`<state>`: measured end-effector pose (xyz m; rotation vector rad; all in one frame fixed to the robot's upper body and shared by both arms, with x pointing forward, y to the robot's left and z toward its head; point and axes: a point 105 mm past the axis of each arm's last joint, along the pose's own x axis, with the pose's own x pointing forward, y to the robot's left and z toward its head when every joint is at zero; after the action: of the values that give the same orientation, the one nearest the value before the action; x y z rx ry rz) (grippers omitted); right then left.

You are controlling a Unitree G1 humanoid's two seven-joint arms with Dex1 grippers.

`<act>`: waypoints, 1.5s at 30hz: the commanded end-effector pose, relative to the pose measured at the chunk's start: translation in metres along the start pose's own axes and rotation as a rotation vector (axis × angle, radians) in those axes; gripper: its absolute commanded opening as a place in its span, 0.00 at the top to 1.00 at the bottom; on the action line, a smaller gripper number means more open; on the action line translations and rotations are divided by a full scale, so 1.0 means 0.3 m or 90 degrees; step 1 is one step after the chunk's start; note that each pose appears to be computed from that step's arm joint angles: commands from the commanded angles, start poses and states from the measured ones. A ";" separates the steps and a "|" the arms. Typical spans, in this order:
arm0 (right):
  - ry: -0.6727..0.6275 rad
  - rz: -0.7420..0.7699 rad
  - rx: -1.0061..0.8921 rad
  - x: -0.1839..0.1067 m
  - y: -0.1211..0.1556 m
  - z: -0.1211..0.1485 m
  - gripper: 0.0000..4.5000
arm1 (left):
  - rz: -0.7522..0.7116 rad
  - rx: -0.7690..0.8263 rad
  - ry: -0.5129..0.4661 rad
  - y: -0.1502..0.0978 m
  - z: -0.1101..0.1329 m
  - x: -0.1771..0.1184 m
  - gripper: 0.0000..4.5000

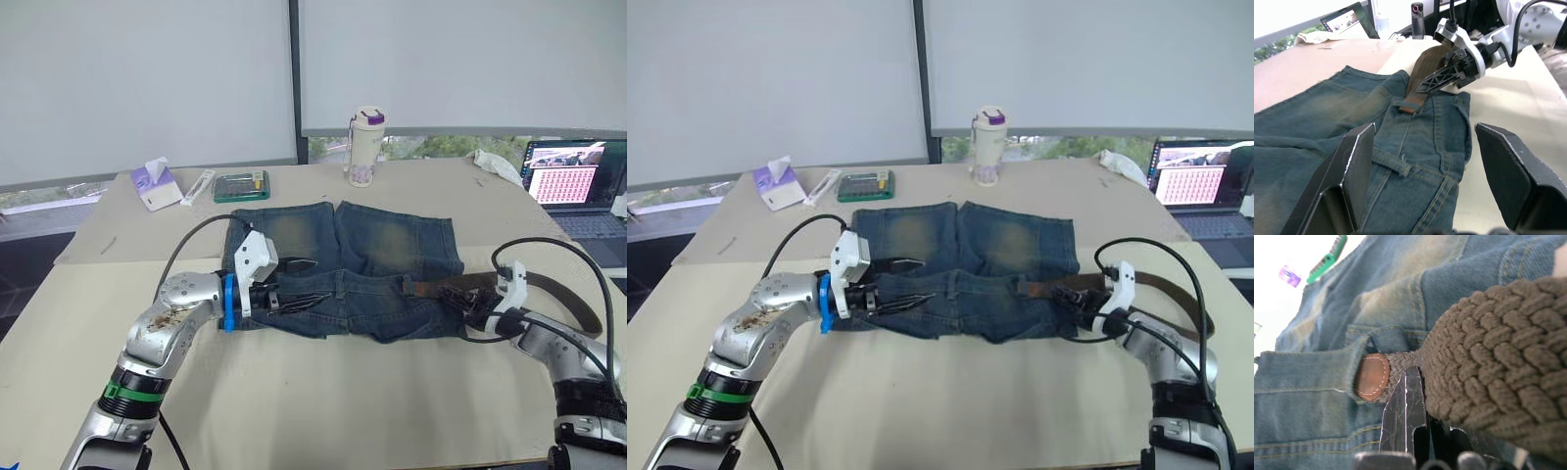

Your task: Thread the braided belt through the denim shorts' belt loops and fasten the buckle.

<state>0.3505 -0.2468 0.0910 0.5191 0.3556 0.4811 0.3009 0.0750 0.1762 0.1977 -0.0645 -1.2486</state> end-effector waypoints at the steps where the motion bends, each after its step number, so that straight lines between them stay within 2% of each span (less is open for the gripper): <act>1: -0.027 0.110 0.004 0.017 0.087 0.039 1.00 | -0.003 -0.005 -0.009 -0.008 -0.003 0.035 0.23; 4: -0.039 0.136 0.001 0.009 0.103 0.059 1.00 | -0.011 -0.006 -0.003 -0.015 -0.018 0.053 0.23; 9: 0.009 0.135 -0.047 0.011 0.107 0.035 1.00 | -0.025 -0.017 -0.017 -0.025 -0.016 0.074 0.23; 15: 0.013 0.150 -0.038 0.067 0.146 -0.009 1.00 | -0.024 -0.061 -0.029 -0.025 -0.039 0.115 0.23; 19: -0.044 0.194 0.042 0.063 0.168 -0.004 1.00 | -0.026 -0.142 -0.062 -0.028 -0.042 0.172 0.23; 25: -0.120 0.294 0.119 0.002 0.216 0.037 1.00 | -0.011 -0.228 -0.069 -0.014 -0.072 0.243 0.23; 29: -0.120 0.317 0.121 -0.023 0.228 0.026 1.00 | -0.009 -0.300 -0.094 -0.015 -0.072 0.309 0.23; 33: -0.143 0.323 0.123 -0.043 0.222 0.038 1.00 | 0.055 -0.408 -0.115 0.037 -0.090 0.359 0.23; 39: -0.130 0.328 0.109 -0.051 0.229 0.024 1.00 | 0.023 -0.438 -0.123 0.012 -0.076 0.392 0.23; 43: -0.135 0.338 0.108 -0.057 0.238 0.029 1.00 | 0.021 -0.443 -0.107 -0.004 -0.093 0.414 0.48; 45: -0.120 0.338 0.098 -0.058 0.241 0.018 1.00 | 0.017 -0.447 -0.119 -0.009 -0.085 0.418 0.64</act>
<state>0.3177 -0.2033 0.1232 0.8455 0.1172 0.8638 0.3429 -0.0375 0.1294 -0.5216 0.2581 -1.1665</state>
